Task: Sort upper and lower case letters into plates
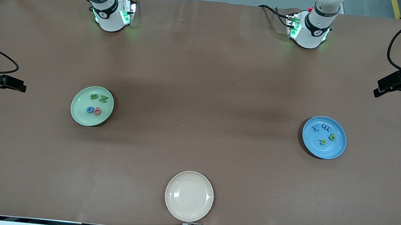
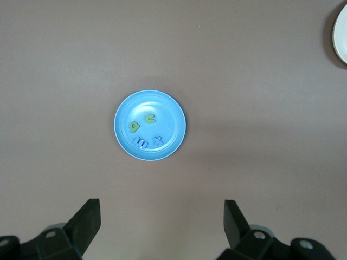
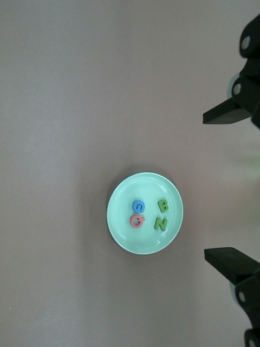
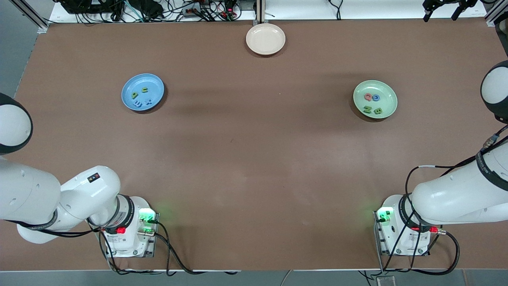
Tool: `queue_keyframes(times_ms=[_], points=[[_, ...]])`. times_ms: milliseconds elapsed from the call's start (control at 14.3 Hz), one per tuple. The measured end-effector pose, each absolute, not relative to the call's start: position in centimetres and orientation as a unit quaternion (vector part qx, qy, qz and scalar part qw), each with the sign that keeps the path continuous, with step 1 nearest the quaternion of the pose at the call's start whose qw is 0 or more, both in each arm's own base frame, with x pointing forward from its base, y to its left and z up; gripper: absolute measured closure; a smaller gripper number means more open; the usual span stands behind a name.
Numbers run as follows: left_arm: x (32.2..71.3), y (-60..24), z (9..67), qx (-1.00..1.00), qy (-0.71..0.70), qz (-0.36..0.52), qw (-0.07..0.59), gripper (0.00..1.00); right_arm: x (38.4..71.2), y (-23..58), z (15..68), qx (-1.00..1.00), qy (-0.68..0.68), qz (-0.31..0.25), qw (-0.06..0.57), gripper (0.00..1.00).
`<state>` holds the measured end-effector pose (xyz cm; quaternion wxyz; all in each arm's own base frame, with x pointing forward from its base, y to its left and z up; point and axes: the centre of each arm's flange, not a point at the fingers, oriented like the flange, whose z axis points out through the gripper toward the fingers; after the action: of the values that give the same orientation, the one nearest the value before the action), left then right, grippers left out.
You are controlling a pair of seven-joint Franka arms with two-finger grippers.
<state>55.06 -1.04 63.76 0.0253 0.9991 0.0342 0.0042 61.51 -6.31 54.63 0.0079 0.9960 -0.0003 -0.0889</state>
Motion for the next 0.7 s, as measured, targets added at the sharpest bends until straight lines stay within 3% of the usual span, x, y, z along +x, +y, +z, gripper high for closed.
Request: queue_keyframes(times_ms=[699], points=[[55.1,-0.4,63.7,0.999,0.04,0.003,0.025,0.0,56.3,-6.8,60.5,0.998,-0.007,-0.058,0.0,0.0]])
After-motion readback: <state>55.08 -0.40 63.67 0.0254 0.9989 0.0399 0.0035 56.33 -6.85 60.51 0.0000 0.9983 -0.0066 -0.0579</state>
